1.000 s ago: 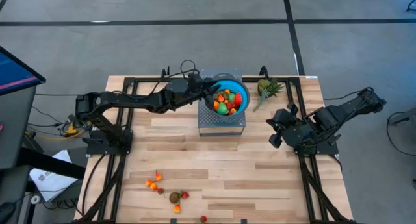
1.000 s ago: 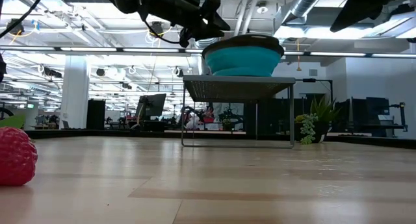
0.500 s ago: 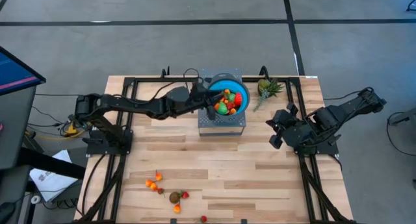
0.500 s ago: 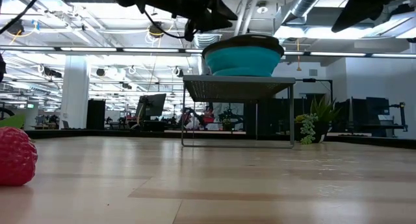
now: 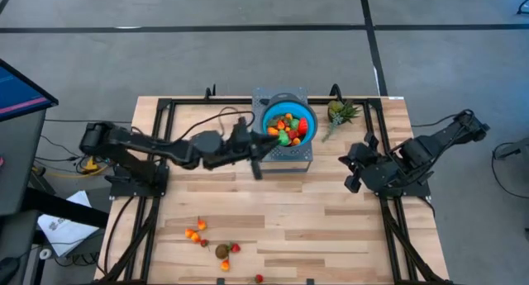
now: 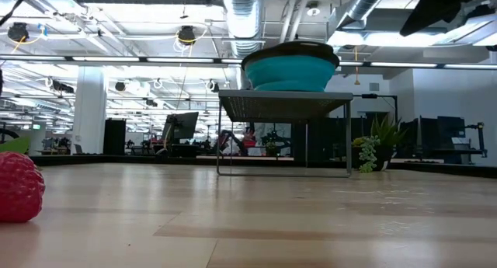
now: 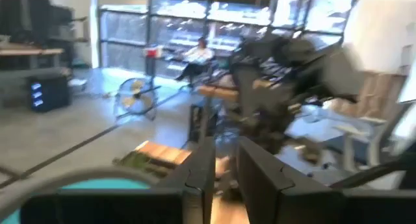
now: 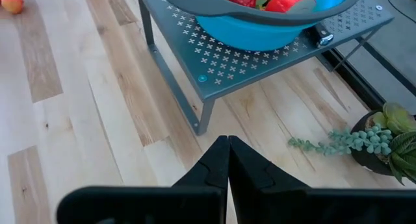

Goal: Pick & Place Fruit
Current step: Put the middle strawberry into the strainer bowl

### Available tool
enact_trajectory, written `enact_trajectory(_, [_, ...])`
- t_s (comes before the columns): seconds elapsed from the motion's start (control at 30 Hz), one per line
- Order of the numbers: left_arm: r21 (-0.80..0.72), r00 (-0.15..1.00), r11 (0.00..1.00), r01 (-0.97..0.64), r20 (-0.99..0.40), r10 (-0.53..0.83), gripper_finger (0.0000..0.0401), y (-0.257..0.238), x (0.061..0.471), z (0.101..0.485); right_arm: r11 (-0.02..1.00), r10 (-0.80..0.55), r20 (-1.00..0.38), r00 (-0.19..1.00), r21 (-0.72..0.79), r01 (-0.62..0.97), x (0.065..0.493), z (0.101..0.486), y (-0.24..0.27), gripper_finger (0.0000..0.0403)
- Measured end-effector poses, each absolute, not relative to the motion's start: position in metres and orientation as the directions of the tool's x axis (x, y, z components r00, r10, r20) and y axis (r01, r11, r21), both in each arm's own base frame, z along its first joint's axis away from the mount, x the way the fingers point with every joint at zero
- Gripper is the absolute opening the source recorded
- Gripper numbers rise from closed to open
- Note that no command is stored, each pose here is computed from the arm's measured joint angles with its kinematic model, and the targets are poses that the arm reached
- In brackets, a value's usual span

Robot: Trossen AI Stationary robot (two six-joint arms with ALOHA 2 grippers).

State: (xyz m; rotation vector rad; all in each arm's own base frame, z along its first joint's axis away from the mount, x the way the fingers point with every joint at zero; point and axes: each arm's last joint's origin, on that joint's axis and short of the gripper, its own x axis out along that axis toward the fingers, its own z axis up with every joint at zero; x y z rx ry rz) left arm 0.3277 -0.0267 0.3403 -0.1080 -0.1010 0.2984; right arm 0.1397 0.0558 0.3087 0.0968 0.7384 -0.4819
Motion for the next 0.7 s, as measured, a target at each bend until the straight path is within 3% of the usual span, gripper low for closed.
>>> enact_trajectory(0.3, [-0.153, 0.984, 0.983, -0.104, 0.126, 0.123, 0.0023, -0.082, 0.304, 0.357, 0.891, -0.38, -0.664, 0.644, -0.075, 0.448, 0.14, 0.309, 0.057, 0.0])
enact_trajectory(0.7, [-0.395, 0.998, 0.916, 0.066, 0.047, -0.051, 0.0003, -0.151, 0.292, 0.336, 0.891, -0.374, -0.657, 0.655, -0.06, 0.45, 0.141, 0.31, 0.058, 0.0])
